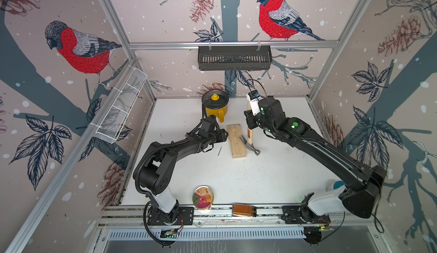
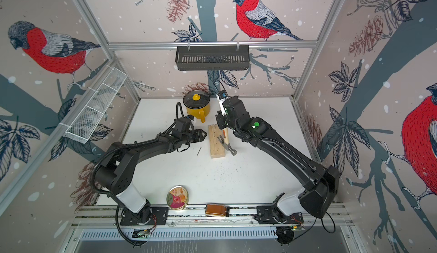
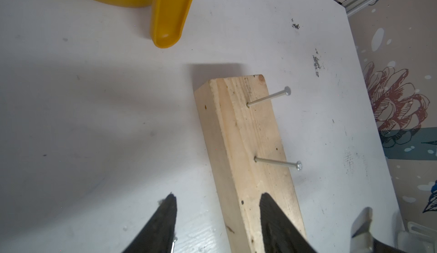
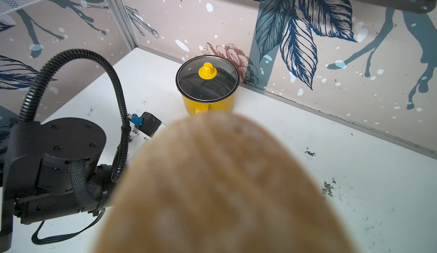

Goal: Use a claw hammer to pull out a nail
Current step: Place the nail at the center of the board, then remove the nail from the mounting plate.

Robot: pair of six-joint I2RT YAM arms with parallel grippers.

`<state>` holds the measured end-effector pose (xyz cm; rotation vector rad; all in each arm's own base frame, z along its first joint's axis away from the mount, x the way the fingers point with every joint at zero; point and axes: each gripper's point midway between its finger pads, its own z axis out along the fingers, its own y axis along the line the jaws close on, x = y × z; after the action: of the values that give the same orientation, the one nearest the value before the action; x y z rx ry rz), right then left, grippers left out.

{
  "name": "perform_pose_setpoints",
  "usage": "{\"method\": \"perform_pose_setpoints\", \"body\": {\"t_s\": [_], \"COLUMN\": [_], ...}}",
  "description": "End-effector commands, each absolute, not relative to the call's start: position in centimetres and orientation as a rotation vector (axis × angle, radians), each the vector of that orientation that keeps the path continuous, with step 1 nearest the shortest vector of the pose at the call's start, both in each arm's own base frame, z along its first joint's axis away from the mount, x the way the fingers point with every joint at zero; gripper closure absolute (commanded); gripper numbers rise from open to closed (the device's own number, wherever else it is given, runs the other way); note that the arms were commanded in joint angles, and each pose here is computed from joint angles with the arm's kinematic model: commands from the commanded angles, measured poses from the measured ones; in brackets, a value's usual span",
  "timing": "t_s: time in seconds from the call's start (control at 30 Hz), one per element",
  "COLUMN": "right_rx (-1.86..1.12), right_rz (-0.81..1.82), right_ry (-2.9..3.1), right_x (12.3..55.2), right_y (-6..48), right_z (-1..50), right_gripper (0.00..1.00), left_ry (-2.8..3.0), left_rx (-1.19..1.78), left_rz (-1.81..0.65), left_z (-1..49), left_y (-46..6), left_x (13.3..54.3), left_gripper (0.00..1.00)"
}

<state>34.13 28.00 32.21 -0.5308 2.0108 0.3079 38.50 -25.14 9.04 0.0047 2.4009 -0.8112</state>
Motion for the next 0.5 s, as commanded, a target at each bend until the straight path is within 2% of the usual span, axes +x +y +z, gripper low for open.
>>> {"method": "perform_pose_setpoints", "body": {"t_s": [0.0,0.17,0.47], "right_rx": [-0.500,-0.518,-0.545], "right_rz": [0.216,0.198,0.210], "right_ry": [1.964,1.979,1.985], "right_x": [35.6,36.4,36.8], "right_y": [27.6,28.3,29.9], "right_z": [33.2,32.5,32.1], "right_gripper": [1.00,1.00,1.00], "left_ry": [2.367,2.409,2.401], "left_rx": [-0.021,-0.061,-0.071], "left_rz": [-0.918,-0.959,-0.990], "left_z": [9.8,7.8,7.6], "left_y": [-26.3,-26.6,-27.3], "left_x": [39.6,40.1,41.4], "left_gripper": [0.42,0.42,0.46]}}
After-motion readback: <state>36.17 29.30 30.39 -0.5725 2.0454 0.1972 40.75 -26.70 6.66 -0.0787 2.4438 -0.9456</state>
